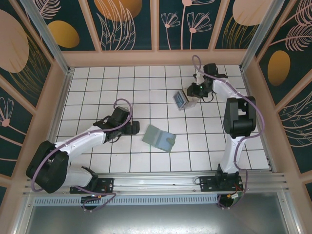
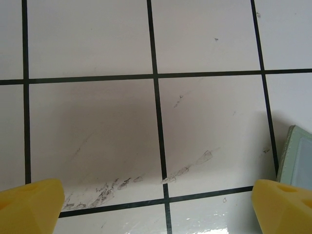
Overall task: Put the credit cards into the card holder
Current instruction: Pick up the credit card from the storage box.
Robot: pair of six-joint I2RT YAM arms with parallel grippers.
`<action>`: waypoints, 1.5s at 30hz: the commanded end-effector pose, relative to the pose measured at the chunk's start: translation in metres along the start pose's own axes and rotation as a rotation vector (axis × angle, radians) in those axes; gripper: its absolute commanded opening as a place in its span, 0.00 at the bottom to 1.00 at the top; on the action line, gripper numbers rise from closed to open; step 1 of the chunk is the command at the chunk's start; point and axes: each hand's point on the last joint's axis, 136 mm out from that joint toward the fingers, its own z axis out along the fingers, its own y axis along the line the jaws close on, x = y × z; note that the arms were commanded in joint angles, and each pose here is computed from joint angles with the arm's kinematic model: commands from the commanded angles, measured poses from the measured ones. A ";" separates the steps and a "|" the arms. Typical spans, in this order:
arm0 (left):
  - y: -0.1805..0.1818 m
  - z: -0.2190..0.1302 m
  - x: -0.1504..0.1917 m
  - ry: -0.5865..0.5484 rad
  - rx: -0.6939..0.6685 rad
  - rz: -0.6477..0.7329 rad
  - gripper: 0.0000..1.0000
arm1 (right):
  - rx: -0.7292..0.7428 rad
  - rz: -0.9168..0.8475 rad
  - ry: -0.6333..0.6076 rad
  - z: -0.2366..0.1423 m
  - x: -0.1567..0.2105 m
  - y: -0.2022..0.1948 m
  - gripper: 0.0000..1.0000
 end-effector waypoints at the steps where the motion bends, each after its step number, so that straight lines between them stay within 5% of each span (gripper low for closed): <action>1: -0.006 -0.001 -0.011 -0.024 0.022 0.007 0.98 | -0.029 -0.004 -0.020 0.001 -0.007 0.005 0.22; 15: -0.011 0.006 -0.002 0.010 0.057 -0.018 0.98 | 0.044 0.019 -0.051 -0.013 -0.005 0.000 0.03; 20: -0.045 0.006 0.013 0.073 0.270 -0.076 0.98 | 0.115 0.036 -0.150 -0.041 -0.005 0.000 0.00; 28: -0.042 0.023 0.030 0.132 0.258 -0.050 0.93 | 0.211 0.137 -0.351 -0.083 0.023 -0.005 0.00; 35: -0.059 0.024 0.037 0.166 0.363 -0.040 0.88 | -0.044 0.246 -0.400 -0.103 0.091 0.052 0.00; 41: -0.055 0.027 0.035 0.152 0.333 -0.033 0.80 | -0.322 0.254 -0.244 -0.075 0.175 0.128 0.00; 45: -0.066 0.033 0.037 0.195 0.379 -0.018 0.61 | -0.436 0.205 -0.090 -0.048 0.221 0.161 0.00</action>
